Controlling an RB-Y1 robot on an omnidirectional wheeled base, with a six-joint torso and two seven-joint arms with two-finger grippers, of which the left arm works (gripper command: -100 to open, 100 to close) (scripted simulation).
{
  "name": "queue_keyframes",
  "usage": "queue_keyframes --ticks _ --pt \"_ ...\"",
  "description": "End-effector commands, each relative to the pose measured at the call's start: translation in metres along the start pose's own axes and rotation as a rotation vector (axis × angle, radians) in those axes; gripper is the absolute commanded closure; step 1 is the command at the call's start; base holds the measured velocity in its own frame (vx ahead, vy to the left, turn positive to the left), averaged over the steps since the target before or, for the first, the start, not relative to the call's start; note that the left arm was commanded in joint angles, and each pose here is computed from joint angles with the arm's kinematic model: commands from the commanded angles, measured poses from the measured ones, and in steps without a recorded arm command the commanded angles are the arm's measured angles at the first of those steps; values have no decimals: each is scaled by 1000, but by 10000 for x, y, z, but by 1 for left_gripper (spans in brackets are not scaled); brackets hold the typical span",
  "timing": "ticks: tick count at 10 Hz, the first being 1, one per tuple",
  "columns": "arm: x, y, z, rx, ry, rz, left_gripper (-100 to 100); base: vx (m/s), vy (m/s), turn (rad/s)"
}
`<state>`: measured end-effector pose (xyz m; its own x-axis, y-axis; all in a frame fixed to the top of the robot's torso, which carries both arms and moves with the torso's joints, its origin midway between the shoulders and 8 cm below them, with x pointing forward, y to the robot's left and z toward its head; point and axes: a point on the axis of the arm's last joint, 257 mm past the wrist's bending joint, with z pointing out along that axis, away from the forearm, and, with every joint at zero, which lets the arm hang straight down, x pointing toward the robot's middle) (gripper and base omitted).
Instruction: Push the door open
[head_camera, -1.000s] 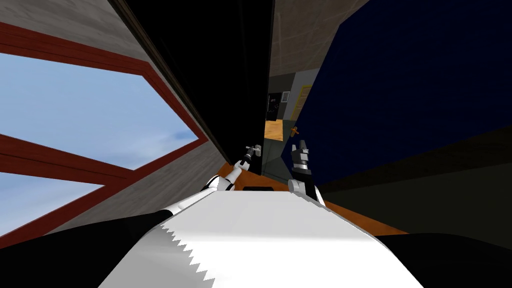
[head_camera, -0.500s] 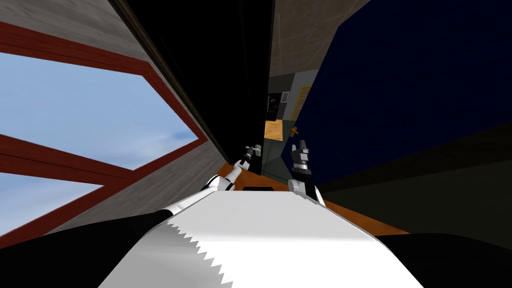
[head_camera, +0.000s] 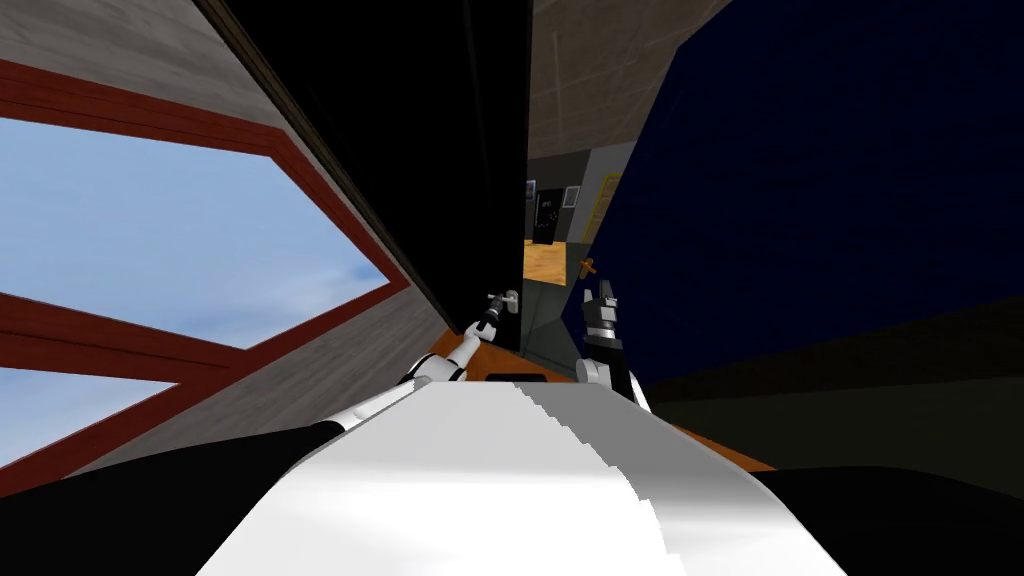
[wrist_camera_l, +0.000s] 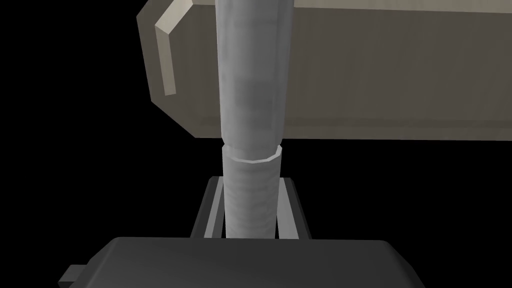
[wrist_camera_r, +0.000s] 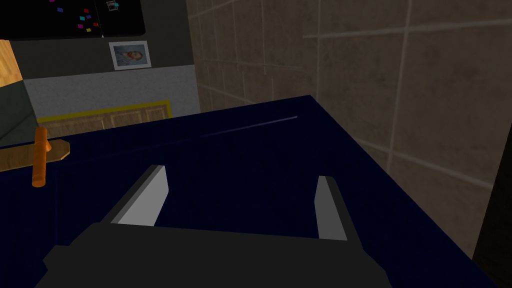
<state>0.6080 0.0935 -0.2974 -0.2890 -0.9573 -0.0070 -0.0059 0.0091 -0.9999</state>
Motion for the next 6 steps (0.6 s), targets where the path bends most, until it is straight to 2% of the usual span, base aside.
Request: queue_keyframes --ticks 1,2,4,5,6 --pt "-113 -90 57 16 -15 9 100 119 -96 40" --pt "-245 -84 42 15 -38 10 100 149 -114 30" --pt "-272 50 -1 -14 -43 11 100 97 -86 33" --pt "-384 -79 24 14 -62 10 100 105 -93 59" --pt "-430 -77 17 13 -71 11 100 128 -151 77"
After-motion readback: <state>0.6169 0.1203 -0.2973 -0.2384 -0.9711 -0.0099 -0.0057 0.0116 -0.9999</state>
